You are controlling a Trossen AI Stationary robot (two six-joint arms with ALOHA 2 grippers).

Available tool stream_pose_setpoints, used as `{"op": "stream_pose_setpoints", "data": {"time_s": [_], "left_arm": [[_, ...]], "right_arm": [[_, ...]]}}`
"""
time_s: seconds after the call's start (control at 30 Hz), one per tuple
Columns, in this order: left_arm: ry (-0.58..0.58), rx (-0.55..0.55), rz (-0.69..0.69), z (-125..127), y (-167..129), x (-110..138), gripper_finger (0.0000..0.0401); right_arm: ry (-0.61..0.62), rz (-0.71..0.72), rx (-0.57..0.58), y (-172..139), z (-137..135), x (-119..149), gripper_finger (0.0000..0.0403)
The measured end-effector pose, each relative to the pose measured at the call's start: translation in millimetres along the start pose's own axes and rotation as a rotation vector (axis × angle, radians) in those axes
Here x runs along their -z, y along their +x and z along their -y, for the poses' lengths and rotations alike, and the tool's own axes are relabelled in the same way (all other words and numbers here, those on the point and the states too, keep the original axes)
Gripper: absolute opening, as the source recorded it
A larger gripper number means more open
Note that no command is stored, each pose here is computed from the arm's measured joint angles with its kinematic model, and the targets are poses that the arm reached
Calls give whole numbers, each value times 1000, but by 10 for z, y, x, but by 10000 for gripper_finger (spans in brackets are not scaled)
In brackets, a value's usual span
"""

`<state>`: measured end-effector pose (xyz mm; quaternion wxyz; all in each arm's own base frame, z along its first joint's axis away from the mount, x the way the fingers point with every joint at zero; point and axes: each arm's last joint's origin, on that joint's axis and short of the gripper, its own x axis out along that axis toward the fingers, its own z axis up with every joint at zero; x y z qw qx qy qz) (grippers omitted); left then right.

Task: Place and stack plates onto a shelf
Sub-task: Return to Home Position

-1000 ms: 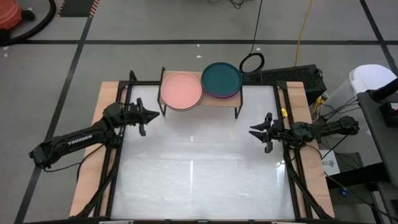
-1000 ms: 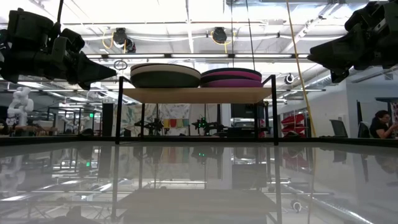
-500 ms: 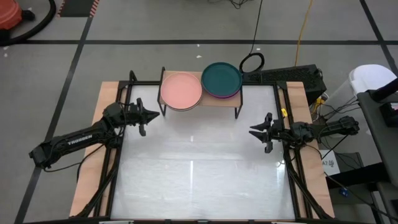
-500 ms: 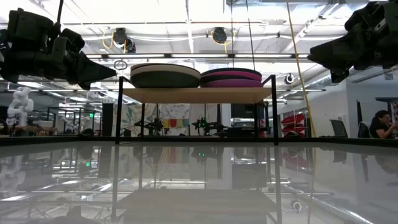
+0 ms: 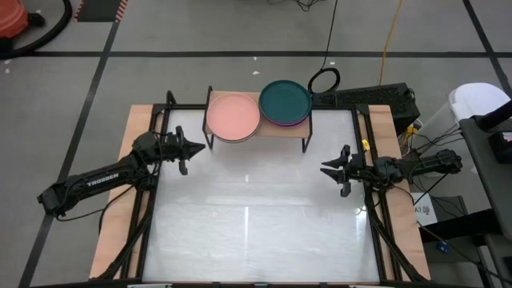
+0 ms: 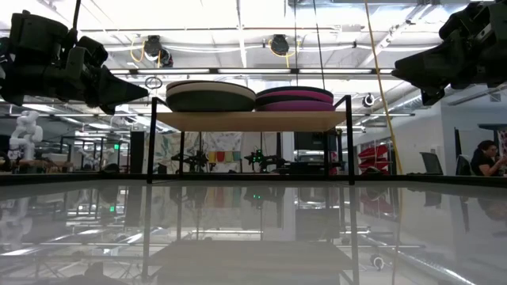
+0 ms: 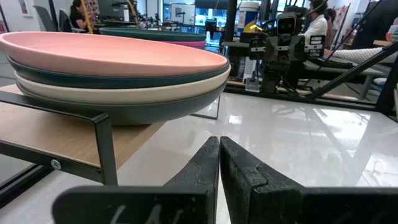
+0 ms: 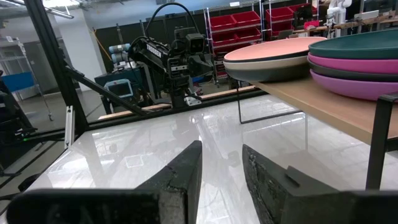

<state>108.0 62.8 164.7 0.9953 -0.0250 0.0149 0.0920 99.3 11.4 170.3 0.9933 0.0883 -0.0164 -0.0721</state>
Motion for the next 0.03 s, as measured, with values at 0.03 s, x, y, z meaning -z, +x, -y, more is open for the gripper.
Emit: {"op": "stream_pose_setpoints", "data": {"time_s": [0.03], "left_arm": [[0, 0, 0, 0, 0, 0, 21]], "right_arm": [[0, 0, 0, 0, 0, 0, 100]]}}
